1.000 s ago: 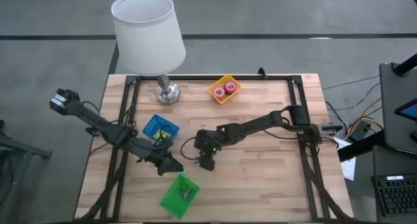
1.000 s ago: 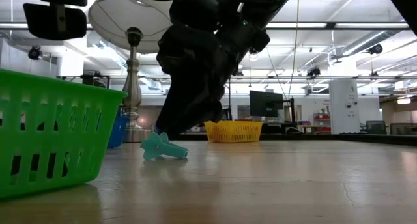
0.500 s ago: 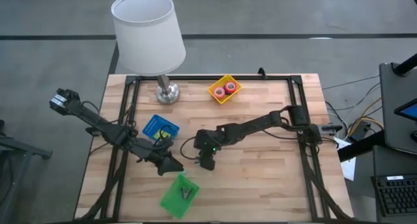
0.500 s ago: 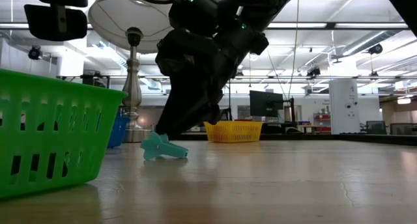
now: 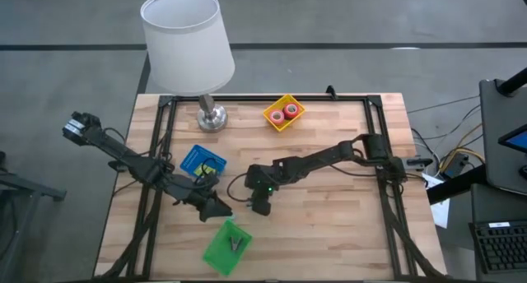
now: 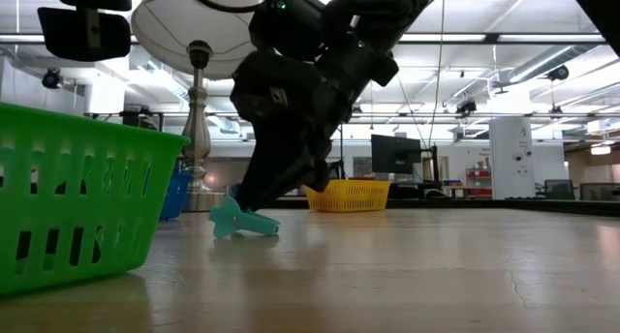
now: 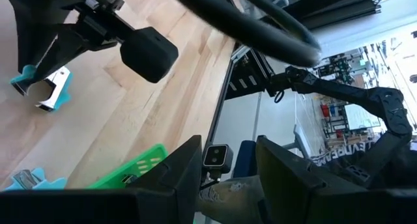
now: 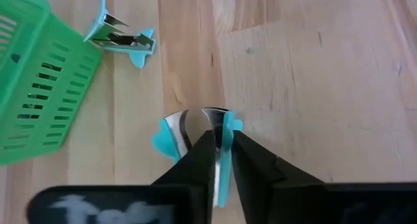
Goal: Pick and place Stapler, Stapler remover, tape
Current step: Put the top blue staple remover into the green bin
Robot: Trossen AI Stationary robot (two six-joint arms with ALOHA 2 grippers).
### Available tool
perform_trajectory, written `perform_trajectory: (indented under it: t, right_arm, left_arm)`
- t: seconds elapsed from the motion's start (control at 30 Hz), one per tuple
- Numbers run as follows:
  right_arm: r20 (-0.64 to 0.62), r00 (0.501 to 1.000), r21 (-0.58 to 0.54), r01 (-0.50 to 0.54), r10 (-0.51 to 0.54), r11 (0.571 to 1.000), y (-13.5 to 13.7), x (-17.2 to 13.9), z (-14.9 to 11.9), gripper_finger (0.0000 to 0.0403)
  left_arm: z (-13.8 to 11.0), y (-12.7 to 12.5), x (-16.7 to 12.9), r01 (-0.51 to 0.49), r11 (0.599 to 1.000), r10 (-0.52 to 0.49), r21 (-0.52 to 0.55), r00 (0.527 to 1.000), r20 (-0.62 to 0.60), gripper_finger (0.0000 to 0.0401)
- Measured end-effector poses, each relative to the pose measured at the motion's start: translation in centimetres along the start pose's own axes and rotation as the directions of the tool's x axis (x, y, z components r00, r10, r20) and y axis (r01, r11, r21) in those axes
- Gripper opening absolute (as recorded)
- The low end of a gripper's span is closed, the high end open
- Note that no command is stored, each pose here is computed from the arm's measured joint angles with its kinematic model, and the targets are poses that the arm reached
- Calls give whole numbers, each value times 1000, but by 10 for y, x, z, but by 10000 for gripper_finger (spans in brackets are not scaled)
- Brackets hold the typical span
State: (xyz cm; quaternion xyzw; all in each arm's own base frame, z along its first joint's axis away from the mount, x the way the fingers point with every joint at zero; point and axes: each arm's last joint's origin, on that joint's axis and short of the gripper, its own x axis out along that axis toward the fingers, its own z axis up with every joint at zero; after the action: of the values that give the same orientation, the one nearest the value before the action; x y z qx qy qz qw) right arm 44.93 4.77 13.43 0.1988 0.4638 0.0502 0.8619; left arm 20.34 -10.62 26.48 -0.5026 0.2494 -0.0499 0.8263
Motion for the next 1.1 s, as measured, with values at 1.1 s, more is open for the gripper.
perform_trajectory:
  t: [1.1]
  right_arm:
    - [361,890,-27,-288,278,957,22,-169,72,8]
  left_arm:
    - [18,-6,-3,-281,806,42,521,905,424,149]
